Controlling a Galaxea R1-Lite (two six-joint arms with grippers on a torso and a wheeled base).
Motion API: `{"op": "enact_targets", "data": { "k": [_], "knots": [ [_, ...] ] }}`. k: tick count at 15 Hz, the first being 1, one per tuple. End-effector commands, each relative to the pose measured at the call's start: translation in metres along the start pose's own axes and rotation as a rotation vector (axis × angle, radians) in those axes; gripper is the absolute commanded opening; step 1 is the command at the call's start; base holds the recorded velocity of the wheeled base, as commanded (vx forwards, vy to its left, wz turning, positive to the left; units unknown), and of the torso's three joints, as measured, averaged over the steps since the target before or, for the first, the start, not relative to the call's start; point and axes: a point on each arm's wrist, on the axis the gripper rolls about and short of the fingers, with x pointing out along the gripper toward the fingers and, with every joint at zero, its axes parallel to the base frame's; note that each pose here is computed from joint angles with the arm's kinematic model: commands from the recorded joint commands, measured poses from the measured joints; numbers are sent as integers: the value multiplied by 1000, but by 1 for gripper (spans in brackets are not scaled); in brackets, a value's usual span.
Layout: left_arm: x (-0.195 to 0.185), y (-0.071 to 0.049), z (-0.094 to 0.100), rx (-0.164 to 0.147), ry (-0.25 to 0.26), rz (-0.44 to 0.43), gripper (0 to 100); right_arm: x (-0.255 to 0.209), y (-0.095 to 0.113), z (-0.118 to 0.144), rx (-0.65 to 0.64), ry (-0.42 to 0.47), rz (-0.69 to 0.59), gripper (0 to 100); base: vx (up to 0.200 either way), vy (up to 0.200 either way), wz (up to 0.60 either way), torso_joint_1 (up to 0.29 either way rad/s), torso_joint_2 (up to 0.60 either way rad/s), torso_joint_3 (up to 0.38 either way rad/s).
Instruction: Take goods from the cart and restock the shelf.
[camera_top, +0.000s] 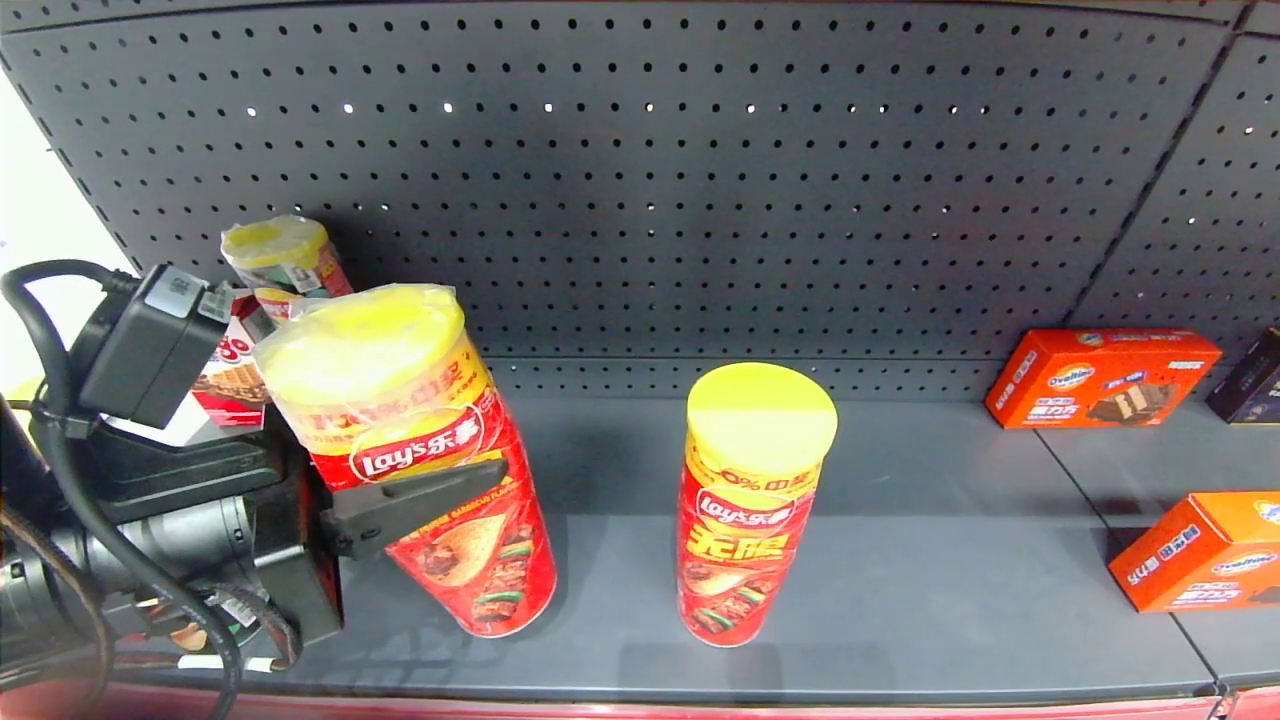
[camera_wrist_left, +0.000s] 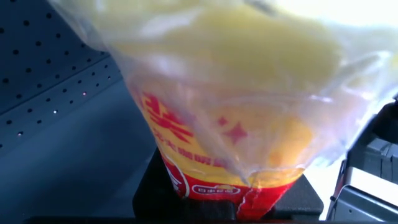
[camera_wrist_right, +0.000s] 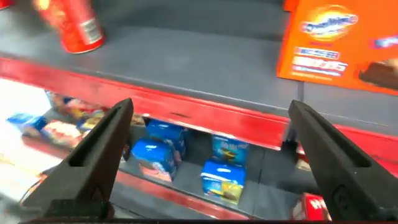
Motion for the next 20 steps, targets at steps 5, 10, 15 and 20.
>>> {"op": "enact_targets", "data": {
  "k": [5, 10, 15, 20],
  "knots": [
    [4, -3, 0, 2, 2, -26, 0, 1, 0, 0, -22, -2, -36, 100, 0, 0, 0, 0, 0, 0],
    [3, -5, 1, 4, -2, -30, 0, 2, -3, -6, 9, 12, -130, 100, 0, 0, 0, 0, 0, 0],
    [2, -5, -4, -6, 12, -24, 0, 2, -1, -6, -38, 20, -62, 100, 0, 0, 0, 0, 0, 0],
    [21, 9, 13, 24, -14, -9, 0, 2, -1, -6, -38, 20, -62, 100, 0, 0, 0, 0, 0, 0]
  ]
}}
